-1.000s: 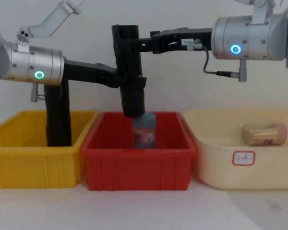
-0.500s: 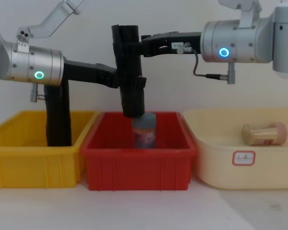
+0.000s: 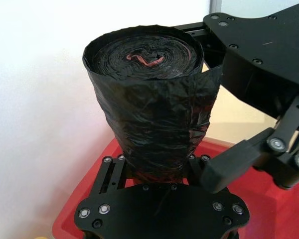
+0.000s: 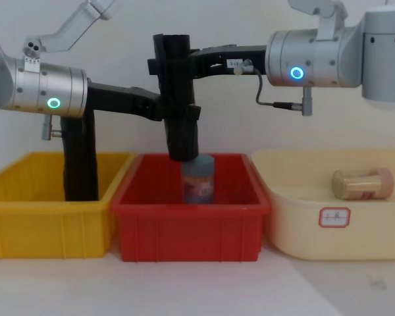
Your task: Pick up the garbage bag with the one hand and transfer it to the other hand.
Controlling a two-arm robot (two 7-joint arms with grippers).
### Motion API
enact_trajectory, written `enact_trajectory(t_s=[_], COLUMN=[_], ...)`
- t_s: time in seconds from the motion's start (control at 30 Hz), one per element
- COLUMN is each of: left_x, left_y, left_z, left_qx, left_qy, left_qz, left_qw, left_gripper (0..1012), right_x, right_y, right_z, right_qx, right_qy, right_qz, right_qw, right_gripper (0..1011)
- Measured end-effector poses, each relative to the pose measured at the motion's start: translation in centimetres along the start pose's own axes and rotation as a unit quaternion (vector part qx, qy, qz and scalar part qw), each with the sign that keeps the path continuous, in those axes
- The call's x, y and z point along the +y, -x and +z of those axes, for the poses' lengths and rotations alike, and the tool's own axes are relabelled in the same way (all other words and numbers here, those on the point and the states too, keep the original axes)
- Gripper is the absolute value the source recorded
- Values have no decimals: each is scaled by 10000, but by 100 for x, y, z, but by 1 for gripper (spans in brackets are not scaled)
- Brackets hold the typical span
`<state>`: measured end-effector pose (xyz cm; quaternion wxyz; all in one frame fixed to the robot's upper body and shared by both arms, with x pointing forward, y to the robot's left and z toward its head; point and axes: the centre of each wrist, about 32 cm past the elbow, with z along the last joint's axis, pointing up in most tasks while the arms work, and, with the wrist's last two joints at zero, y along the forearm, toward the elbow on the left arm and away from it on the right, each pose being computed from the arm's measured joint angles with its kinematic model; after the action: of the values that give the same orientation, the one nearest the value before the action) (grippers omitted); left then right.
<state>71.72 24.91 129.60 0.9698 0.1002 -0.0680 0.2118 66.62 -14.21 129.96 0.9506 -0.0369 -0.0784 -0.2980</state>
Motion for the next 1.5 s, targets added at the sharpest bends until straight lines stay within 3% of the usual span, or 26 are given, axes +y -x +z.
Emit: enact_trajectory(t_s=[1.3,1.5], left_x=[0,0], left_y=[0,0], left_z=[0,0], left_qx=[-1,-1], left_qy=[1,0], left_qz=[0,0], left_qw=[10000,10000], left_gripper=[464,464], right_x=[232,239], right_y=[-21,-19], right_z=[-59,-63], right_qx=[30,39], right_qy=[157,165], right_qz=[-197,-207], right_qw=[9997,9996], right_gripper=[998,891])
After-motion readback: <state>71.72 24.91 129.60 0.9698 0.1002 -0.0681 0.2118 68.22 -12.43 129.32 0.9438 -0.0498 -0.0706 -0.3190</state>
